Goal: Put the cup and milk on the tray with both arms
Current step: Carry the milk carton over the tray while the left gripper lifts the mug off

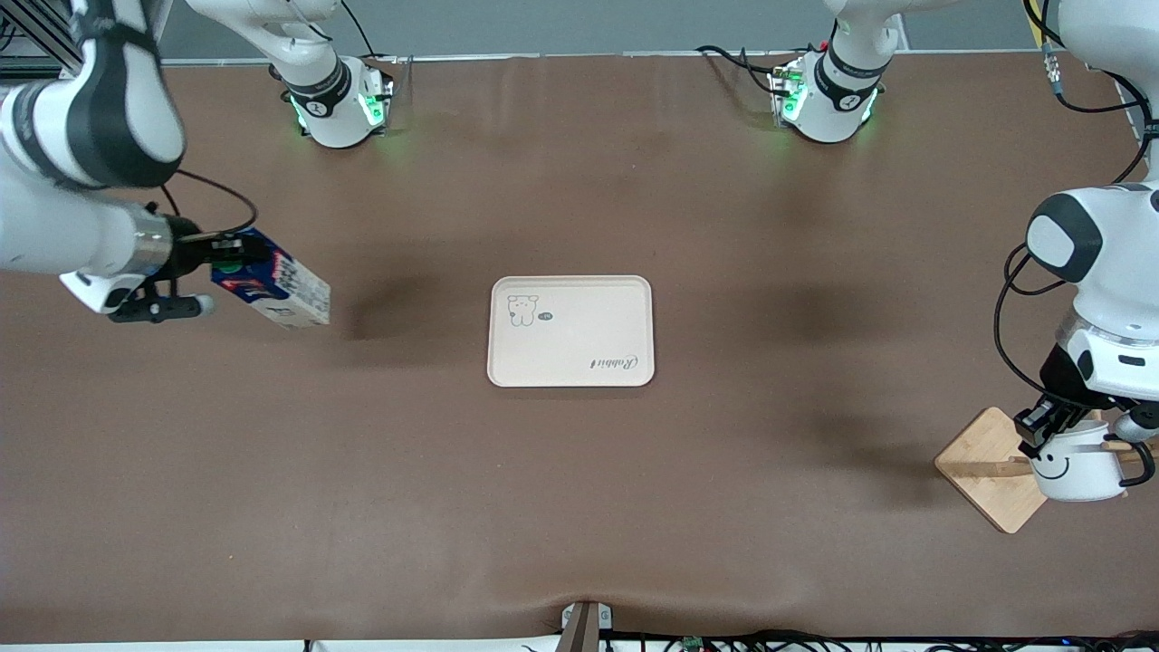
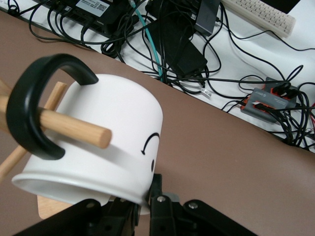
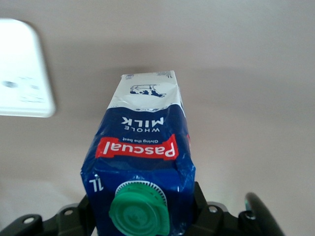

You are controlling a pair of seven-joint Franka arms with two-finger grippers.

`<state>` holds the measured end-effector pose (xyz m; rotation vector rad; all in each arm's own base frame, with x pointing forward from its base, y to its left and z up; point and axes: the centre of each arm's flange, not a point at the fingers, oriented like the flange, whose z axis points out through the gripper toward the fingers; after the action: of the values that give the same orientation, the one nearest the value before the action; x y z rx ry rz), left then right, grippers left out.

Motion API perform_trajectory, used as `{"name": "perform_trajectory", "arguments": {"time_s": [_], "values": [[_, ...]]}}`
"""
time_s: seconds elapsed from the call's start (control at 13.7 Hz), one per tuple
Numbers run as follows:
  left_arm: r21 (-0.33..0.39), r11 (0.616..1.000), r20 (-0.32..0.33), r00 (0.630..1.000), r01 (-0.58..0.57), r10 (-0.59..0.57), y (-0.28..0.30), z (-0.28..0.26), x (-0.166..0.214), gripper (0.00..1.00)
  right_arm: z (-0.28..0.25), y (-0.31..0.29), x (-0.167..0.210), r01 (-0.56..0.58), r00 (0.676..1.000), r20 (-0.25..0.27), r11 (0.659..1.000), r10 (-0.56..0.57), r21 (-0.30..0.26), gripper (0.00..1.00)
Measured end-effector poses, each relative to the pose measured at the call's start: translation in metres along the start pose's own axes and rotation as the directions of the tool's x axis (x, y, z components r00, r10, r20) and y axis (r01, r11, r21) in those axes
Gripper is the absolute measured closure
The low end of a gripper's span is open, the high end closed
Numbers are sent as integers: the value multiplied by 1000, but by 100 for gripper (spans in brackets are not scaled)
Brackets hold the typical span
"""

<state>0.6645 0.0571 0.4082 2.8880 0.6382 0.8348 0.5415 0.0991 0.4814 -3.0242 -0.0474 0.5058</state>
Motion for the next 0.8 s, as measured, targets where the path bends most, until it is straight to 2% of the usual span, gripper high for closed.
{"name": "perform_trajectory", "arguments": {"time_s": [0.07,0.15,0.29,0.58,0.8], "values": [[-4,1000,-2,1000,-5,5,3,-1,0,89,-4,-61,-1,-20,1000,-17,1000,20,-16,31],[-8,1000,-3,1000,-12,12,6,-3,0,89,2,-116,-1,-36,999,-18,999,35,-30,32],[-14,1000,5,1000,-26,26,14,-7,-1,89,37,-198,11,-32,999,7,998,32,-51,32],[-10,998,67,996,-61,61,38,-30,-1,89,118,-266,66,22,997,77,997,-16,-76,32],[0,996,140,986,-91,90,61,-57,2,89,146,-283,79,39,995,99,995,-30,-89,32]]}}
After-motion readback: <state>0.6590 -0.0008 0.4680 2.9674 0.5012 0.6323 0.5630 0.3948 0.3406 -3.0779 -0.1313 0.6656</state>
